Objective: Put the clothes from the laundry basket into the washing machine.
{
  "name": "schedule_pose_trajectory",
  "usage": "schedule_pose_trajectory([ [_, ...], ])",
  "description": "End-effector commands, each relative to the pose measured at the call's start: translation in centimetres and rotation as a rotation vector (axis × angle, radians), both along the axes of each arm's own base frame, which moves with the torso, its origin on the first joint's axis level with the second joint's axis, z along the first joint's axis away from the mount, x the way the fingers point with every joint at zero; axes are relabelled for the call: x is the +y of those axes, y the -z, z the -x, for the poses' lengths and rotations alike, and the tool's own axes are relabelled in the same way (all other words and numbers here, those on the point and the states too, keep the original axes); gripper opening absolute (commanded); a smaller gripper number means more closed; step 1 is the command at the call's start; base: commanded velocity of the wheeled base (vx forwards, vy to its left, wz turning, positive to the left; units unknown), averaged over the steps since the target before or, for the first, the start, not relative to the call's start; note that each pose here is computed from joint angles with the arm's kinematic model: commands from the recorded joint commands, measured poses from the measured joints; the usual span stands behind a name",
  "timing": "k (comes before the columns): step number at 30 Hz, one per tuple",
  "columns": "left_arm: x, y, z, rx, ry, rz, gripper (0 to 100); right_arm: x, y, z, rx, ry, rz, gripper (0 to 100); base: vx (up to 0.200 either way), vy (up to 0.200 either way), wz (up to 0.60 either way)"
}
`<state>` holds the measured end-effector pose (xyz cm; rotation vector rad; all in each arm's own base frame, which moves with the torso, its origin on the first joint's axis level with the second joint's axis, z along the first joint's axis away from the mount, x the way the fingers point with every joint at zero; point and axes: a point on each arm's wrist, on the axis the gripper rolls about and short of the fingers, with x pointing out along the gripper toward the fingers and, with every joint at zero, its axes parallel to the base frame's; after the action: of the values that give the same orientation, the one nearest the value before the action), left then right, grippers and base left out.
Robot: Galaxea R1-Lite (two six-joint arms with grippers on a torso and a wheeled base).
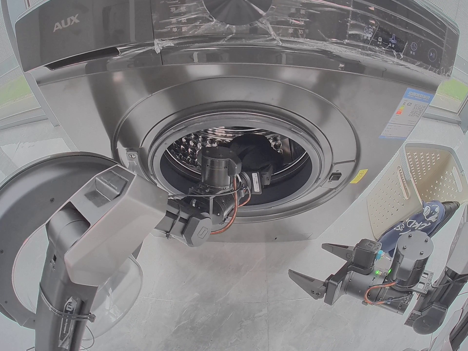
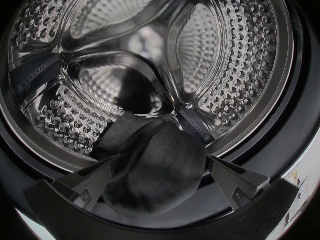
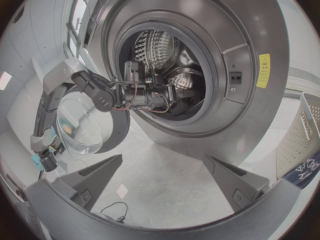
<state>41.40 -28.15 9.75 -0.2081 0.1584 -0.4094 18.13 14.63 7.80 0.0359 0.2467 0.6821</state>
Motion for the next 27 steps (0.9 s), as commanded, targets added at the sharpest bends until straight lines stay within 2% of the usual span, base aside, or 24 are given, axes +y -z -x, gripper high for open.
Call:
schedule_pose_trajectory([
  [1, 0.2, 3.1, -1.6, 0.030, -0.021, -0.031, 100, 0.0, 0.1, 0.0, 0.002, -0.002, 0.001, 100, 0.000, 0.000, 0.00],
  [2, 0.2, 3.3, -2.0, 0.025, -0.023, -0.036, 100, 0.0, 0.1, 0.0, 0.004, -0.001, 0.001, 100, 0.000, 0.000, 0.00],
  [3, 0.2, 3.3, -2.3, 0.019, -0.026, -0.035, 0, 0.0, 0.1, 0.0, 0.004, -0.001, 0.001, 100, 0.000, 0.000, 0.00],
  [9, 0.8, 1.6, -4.5, -0.040, -0.059, 0.007, 0, 0.1, 0.0, -0.1, 0.002, -0.001, -0.005, 100, 0.000, 0.000, 0.00],
  [11, 0.5, 0.6, -5.9, -0.117, -0.073, 0.061, 0, 0.1, -0.1, -0.1, -0.001, -0.001, -0.007, 100, 0.000, 0.000, 0.00],
  [12, 0.5, 0.3, -6.3, -0.137, -0.077, 0.074, 0, 0.1, -0.1, -0.1, 0.000, -0.002, -0.009, 100, 0.000, 0.000, 0.00],
  [14, 0.7, 1.2, -6.7, -0.133, -0.096, 0.070, 0, 0.1, 0.0, -0.1, 0.001, 0.000, -0.007, 100, 0.000, 0.000, 0.00],
  [19, 1.1, 1.0, -7.0, -0.145, -0.105, 0.106, 0, 0.2, -0.1, -0.1, -0.001, 0.000, -0.009, 100, 0.000, 0.000, 0.00],
  [26, 1.6, 0.5, -7.1, -0.159, -0.118, 0.117, 0, 0.3, -0.1, -0.1, -0.002, -0.005, -0.010, 100, 0.000, 0.000, 0.00],
  [27, 1.5, 0.3, -7.1, -0.163, -0.116, 0.120, 100, 0.3, -0.1, -0.1, -0.002, -0.005, -0.010, 100, 0.000, 0.000, 0.00],
])
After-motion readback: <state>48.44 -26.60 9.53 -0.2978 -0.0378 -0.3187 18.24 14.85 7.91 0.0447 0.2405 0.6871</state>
